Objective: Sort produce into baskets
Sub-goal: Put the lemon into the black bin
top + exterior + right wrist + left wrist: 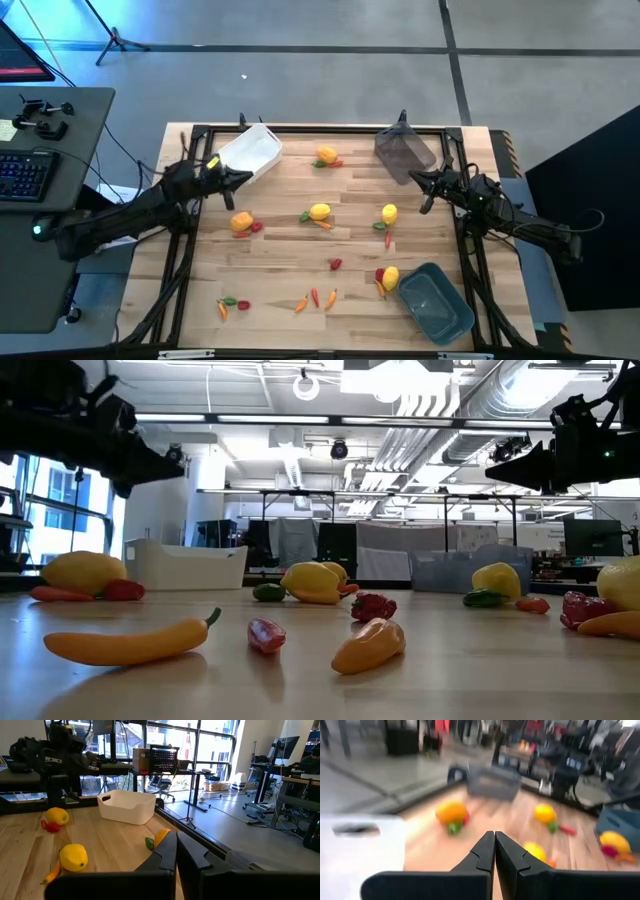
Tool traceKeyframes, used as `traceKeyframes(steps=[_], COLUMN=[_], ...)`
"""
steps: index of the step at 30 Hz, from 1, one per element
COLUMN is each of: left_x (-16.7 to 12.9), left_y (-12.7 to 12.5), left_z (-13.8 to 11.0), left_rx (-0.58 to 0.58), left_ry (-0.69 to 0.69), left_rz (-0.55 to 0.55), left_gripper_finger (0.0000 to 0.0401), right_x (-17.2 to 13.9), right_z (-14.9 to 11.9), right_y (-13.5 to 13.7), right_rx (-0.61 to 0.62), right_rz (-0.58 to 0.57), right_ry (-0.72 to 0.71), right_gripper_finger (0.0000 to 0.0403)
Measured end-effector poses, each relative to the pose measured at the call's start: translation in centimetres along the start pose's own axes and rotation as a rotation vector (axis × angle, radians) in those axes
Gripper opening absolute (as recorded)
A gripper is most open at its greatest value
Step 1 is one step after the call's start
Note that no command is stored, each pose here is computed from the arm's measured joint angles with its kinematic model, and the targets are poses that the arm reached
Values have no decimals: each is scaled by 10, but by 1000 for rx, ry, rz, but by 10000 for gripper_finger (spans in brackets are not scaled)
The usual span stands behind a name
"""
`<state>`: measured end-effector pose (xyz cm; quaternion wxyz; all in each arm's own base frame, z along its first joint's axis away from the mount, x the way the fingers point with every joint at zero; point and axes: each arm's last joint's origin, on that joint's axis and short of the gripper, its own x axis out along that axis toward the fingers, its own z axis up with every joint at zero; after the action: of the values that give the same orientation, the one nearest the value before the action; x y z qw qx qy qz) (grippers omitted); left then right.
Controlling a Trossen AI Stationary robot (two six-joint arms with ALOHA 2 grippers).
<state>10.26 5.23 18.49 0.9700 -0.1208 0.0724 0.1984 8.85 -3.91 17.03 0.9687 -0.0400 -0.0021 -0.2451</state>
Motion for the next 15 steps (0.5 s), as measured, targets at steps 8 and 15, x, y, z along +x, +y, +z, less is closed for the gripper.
traceKeyframes(steps=[8,15], left_x=[17,27], left_y=[0,-7], left_z=[5,34], left_rx=[-91,-34], left_ry=[203,201], left_rz=[-5,-91], left_gripper_finger=[0,0], right_x=[0,0], right_z=[0,0], right_y=[0,0], right_rx=[0,0], right_rz=[0,0], right_ry=[0,0], right_gripper_finger=[0,0])
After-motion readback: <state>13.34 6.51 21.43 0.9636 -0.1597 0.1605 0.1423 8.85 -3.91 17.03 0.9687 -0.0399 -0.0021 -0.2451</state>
